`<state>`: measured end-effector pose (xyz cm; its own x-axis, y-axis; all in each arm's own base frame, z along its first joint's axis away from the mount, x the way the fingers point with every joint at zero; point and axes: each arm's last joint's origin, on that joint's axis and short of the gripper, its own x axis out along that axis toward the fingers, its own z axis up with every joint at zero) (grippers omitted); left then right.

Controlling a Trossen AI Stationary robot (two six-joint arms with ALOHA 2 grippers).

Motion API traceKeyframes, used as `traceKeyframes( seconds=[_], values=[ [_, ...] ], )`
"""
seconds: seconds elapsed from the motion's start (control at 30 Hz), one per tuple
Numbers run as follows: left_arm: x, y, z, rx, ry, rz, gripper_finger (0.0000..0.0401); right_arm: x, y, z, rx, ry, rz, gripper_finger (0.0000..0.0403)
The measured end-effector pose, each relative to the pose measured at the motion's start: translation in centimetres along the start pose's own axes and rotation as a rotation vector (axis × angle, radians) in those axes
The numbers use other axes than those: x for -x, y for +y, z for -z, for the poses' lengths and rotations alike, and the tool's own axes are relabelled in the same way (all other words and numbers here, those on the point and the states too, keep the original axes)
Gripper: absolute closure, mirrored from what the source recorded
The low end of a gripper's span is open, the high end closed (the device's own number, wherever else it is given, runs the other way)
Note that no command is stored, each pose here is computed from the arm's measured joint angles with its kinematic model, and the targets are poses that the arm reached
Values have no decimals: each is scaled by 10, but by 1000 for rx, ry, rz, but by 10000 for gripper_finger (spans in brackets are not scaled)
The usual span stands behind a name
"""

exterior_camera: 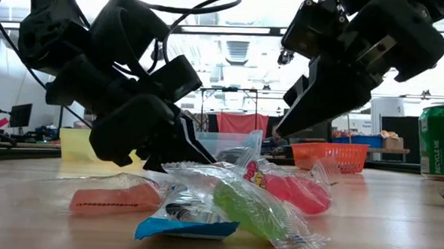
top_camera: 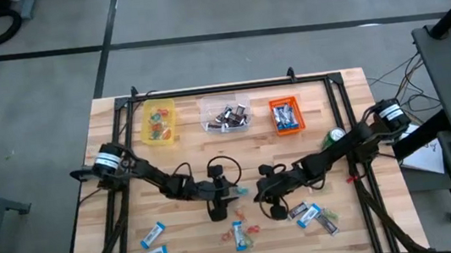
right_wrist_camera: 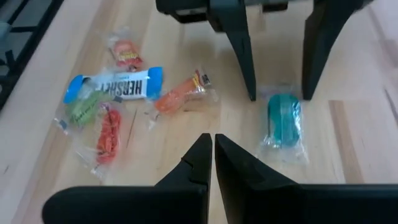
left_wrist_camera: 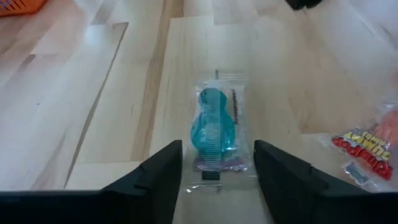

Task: Organize candy in baskets
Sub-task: Put the blue gummy into the yellow bin

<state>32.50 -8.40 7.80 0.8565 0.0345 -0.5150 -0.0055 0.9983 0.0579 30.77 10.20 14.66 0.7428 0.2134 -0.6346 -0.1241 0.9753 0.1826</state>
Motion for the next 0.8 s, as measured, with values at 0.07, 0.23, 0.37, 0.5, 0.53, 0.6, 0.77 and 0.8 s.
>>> traceKeyframes(
  seconds=[0.07,0.23,0.37,0.5,0.53,0.6,0.77,0.8],
  values=[
    [-1,0,1,15,-1,1,239,4,1,-3,16,-15,-4,390],
    [0,0,-1,12,-1,1,316,20,4,-16,57,-76,-19,390],
    [2,1,-3,-4,-5,-17,387,38,7,-28,103,-141,-33,390],
    [9,2,-16,0,-52,-13,387,59,14,-38,167,-208,-53,390],
    [13,2,-22,-5,-67,-11,388,65,14,-40,177,-220,-52,390],
    [22,3,-31,-29,-88,-9,395,76,14,-43,180,-244,-36,390],
    [57,13,-59,-89,-90,-80,398,101,9,-46,157,-251,92,390],
    [65,16,-64,-99,-76,-119,398,106,8,-45,134,-249,137,390]
  ],
)
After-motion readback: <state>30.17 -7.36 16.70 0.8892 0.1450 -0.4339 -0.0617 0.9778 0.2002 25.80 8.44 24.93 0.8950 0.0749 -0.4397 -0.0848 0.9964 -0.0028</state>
